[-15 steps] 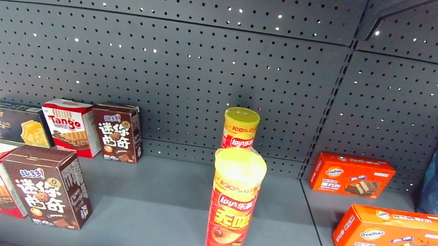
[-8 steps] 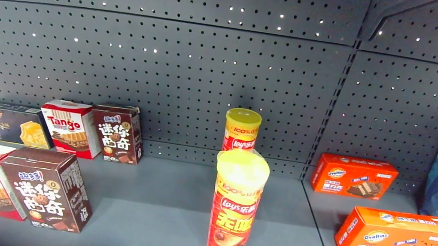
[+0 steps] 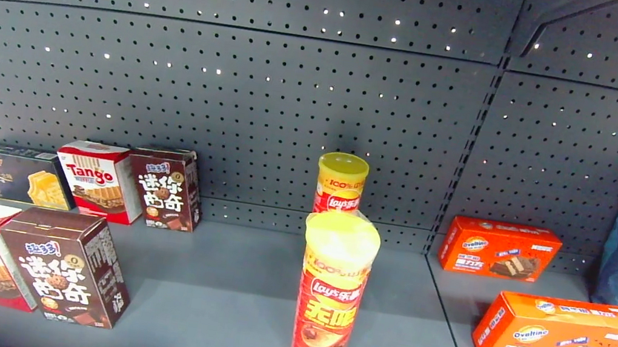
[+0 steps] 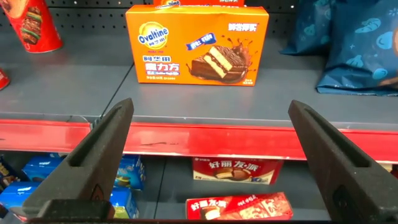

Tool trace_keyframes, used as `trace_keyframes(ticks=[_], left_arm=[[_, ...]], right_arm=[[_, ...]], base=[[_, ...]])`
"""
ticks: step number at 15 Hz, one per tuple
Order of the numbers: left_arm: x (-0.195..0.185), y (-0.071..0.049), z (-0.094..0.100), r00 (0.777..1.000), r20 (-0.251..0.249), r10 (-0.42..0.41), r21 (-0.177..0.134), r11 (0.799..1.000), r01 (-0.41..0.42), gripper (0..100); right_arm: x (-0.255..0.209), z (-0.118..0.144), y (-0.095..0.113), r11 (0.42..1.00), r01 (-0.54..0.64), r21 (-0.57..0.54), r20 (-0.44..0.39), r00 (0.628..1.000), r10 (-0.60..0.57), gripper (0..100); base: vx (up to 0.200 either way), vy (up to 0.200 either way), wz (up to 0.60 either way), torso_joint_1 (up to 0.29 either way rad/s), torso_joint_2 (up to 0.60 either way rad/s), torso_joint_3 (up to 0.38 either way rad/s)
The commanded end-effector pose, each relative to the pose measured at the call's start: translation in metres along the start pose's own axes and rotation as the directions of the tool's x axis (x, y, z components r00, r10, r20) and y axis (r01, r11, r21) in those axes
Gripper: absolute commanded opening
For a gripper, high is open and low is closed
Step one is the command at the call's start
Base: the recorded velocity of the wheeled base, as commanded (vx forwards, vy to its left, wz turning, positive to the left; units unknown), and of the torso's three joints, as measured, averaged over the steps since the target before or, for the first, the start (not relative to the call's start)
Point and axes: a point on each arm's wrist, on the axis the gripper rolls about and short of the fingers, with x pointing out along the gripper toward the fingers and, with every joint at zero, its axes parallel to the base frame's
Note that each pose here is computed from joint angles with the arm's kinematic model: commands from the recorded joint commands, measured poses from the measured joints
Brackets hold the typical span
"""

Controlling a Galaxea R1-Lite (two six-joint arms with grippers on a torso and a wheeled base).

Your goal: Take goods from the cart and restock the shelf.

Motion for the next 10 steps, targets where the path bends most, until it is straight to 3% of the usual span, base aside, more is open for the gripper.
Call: trace_keyframes(ticks=[1,10], left_arm=[[0.0000,0.0000,-0.0002,1.000,-0.001,0.000,0.000,1.000,0.000,100],[0.0000,0.0000,-0.0001,1.000,0.000,0.000,0.001,1.000,0.000,100]], right_arm=[[0.0000,0.0000,0.0000,1.000,-0.001,-0.001,0.001,1.000,0.001,100],[0.0000,0.0000,0.0000,1.000,-0.001,-0.002,0.001,1.000,0.001,100]], base=[[0.000,0.000,0.00,0.000,0.00,0.000],[0.000,0.000,0.00,0.000,0.00,0.000]])
